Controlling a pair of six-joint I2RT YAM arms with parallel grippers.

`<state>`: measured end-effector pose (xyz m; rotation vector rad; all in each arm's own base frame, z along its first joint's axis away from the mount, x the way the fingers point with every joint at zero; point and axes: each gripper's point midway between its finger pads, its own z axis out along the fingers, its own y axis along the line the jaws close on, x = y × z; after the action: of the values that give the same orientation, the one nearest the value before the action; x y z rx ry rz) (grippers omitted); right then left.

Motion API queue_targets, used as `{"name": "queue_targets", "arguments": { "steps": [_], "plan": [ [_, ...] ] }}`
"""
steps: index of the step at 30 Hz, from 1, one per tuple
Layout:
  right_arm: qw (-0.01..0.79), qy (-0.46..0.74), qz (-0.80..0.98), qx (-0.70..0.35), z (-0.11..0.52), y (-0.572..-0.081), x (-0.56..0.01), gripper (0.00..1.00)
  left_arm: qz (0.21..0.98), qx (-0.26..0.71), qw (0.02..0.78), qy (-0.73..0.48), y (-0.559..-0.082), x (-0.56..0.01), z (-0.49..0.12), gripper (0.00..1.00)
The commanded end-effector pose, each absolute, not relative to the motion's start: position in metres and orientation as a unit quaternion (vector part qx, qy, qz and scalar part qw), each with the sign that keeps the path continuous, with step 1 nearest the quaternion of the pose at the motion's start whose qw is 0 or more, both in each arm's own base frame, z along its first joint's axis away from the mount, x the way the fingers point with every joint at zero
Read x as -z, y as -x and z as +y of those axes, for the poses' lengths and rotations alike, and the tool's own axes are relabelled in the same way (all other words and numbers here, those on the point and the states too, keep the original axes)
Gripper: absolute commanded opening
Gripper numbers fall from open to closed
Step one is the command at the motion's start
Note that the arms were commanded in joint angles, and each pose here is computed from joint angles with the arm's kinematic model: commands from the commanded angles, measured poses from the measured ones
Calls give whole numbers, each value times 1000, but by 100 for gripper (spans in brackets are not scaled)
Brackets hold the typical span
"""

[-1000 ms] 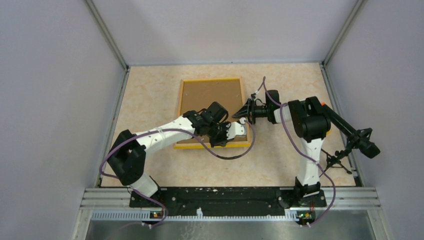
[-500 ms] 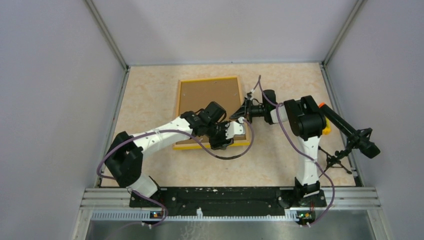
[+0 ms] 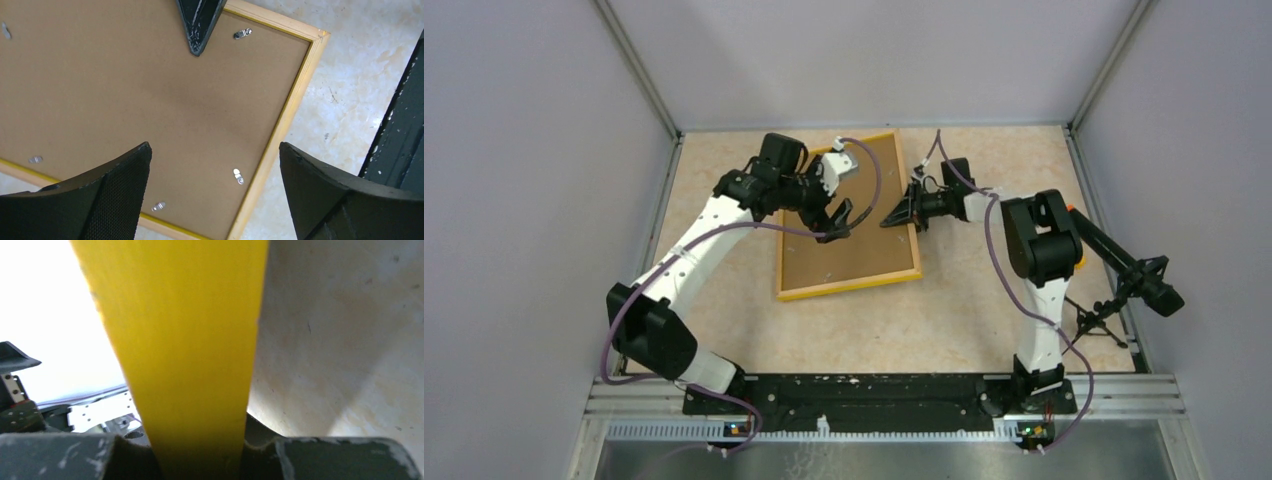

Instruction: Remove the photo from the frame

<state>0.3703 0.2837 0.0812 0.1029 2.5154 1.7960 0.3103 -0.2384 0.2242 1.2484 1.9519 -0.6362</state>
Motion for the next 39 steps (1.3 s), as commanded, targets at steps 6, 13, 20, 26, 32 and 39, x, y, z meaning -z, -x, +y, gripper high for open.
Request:
{"name": "queue_targets", "arguments": {
  "steps": [6,13,20,26,32,39],
  "plan": [
    [132,47,859,-493,271,-389,-148,0,816,281,423,-276,-379,-267,-159,99],
    [210,177,877,-395,249,-399,-185,0,817,254,453,-249,-413,-266,-135,99],
    [311,281,854,-307,227,-417,-249,0,836,207,471,-191,-425,-259,-108,99],
    [413,324,818,-235,210,-431,-320,0,826,176,520,-128,-438,-299,-66,99],
    [499,352,775,-162,207,-429,-378,0,812,127,566,-68,-441,-337,-15,99],
    [562,420,711,-32,224,-420,-413,0,820,94,565,-4,-438,-327,13,99]
  ]
}}
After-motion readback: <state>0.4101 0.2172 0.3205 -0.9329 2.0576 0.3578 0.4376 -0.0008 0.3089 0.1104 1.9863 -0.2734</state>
